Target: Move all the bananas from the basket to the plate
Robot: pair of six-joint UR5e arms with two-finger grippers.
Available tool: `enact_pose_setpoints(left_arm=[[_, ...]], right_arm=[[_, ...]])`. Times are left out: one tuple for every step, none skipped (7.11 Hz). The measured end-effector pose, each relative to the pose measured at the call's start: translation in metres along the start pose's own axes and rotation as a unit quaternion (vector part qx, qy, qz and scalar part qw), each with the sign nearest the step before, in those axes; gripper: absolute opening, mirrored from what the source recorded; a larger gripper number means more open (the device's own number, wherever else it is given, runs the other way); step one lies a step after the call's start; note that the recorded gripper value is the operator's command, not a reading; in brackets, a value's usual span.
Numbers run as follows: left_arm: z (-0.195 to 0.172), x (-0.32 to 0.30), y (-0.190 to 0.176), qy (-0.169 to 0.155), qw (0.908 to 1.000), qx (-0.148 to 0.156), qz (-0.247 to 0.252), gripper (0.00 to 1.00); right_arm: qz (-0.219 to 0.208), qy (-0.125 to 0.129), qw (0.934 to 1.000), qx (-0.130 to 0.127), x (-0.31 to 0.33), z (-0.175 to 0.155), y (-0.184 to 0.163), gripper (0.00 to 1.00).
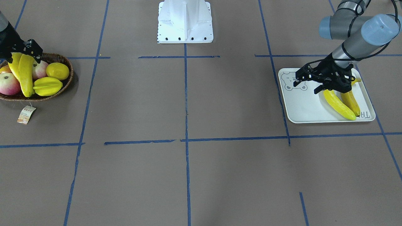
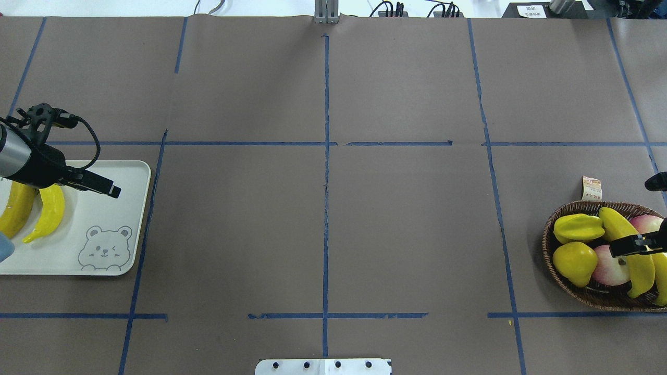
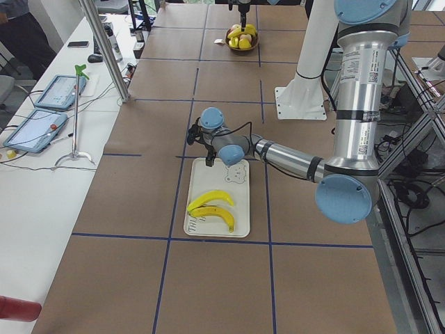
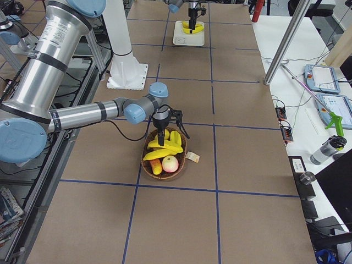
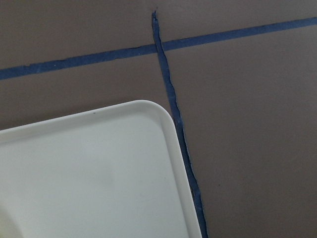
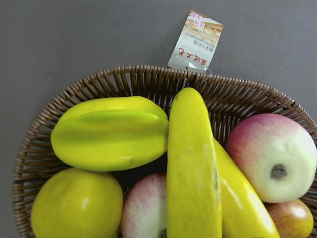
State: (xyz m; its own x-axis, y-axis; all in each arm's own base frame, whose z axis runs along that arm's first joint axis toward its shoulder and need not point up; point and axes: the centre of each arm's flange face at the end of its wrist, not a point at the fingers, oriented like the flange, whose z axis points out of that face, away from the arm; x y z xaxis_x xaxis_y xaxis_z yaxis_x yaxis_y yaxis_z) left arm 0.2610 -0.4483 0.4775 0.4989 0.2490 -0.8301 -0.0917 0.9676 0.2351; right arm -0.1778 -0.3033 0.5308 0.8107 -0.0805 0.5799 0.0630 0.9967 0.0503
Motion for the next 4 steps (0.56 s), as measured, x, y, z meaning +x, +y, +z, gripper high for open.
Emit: enact_pose_setpoints(left_arm=[[-0.0002,0.0003,-0.0002,0.0,1.0,0.0,0.0,1.0],[-0.0002,0.0004,-0.0004,0.0,1.0,0.001,0.0,1.0],[0.0001,0.0005,-0.0003,0.0,1.0,0.0,0.001,1.0],[0.0005,0.0008,0.0,0.0,1.0,0.0,0.001,1.0]], right_arm=[[-0.011,0.012,0.9998,-0.01,-0.0037,0.0085,0.0074,0.69],[-0.017,0.021,0.9995,-0.018,-0.0066,0.0135,0.0124,0.38],[-0.02,0.025,0.9993,-0.021,-0.0079,0.0148,0.0144,0.25],[-0.021,0.026,0.9992,-0.023,-0.0096,0.0146,0.0146,0.19]])
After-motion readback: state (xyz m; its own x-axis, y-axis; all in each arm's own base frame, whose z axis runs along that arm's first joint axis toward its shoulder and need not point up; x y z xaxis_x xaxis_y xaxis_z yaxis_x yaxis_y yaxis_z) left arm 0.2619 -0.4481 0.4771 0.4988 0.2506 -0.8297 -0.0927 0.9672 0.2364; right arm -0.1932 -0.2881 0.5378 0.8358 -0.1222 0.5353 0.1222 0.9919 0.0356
